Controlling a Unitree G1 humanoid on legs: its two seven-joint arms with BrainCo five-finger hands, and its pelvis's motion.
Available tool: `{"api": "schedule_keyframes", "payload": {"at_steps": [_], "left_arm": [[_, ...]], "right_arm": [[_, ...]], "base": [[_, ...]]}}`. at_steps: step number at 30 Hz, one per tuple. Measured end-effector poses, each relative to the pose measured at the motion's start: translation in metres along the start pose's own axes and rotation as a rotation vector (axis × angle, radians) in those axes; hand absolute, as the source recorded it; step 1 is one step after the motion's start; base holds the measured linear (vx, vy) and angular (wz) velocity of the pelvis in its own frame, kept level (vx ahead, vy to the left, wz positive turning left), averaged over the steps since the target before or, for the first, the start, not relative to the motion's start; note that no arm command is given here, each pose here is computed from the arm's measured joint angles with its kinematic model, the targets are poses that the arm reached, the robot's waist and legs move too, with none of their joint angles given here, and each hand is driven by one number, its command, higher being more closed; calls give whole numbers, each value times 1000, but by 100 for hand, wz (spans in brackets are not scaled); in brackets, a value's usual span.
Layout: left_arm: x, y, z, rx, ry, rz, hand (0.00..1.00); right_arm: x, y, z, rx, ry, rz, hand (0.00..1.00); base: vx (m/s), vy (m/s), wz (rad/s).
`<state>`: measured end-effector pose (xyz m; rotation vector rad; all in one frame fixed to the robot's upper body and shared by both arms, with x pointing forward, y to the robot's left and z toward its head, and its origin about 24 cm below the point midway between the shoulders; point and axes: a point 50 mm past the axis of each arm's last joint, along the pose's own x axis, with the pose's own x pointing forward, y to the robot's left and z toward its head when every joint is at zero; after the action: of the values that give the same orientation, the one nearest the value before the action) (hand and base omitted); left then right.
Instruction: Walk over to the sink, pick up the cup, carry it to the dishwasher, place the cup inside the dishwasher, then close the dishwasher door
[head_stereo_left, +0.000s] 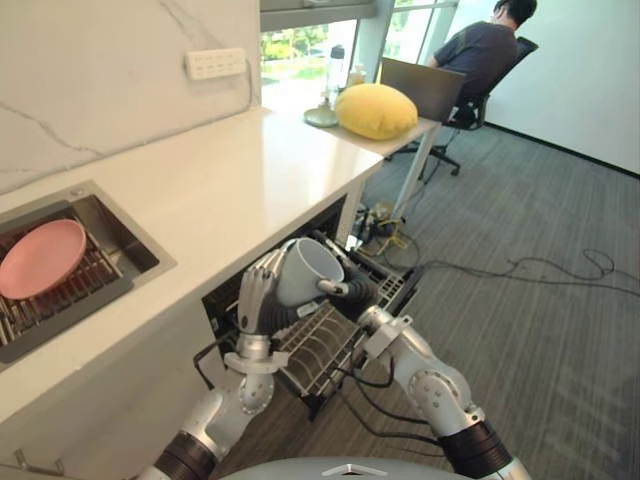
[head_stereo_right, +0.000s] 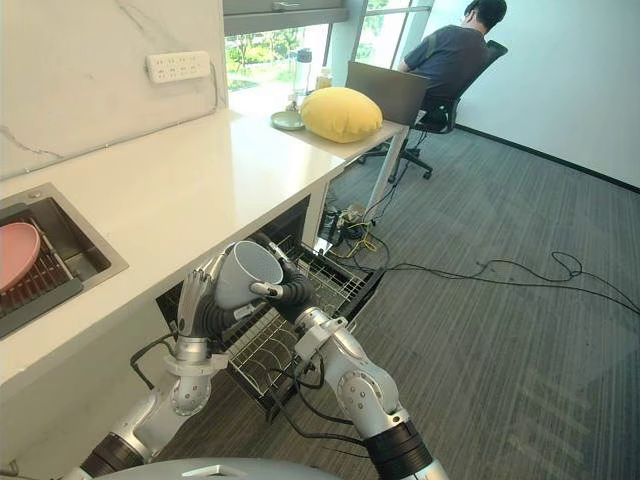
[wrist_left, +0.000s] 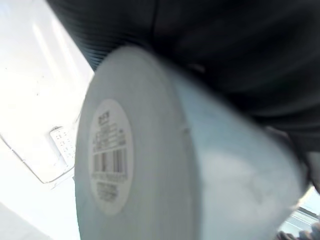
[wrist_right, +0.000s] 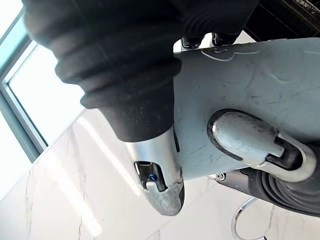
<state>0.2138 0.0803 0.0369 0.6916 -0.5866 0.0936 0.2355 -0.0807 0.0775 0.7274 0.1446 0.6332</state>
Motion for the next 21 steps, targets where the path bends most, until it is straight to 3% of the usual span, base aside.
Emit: {"api": "schedule_keyframes", "payload": {"at_steps": [16, 17, 21], "left_arm": [[-10, 4, -7, 29, 17, -31, 100], [-10, 4, -7, 29, 17, -31, 100], [-10, 4, -7, 29, 14, -28, 100]], "right_arm": [[1, -2, -3, -148, 115, 29, 0], [0, -2, -3, -155, 118, 31, 100], [0, -4, -3, -190, 133, 34, 100]], "base": [[-2, -1, 0], [0, 0, 0], [0, 0, 0]]}}
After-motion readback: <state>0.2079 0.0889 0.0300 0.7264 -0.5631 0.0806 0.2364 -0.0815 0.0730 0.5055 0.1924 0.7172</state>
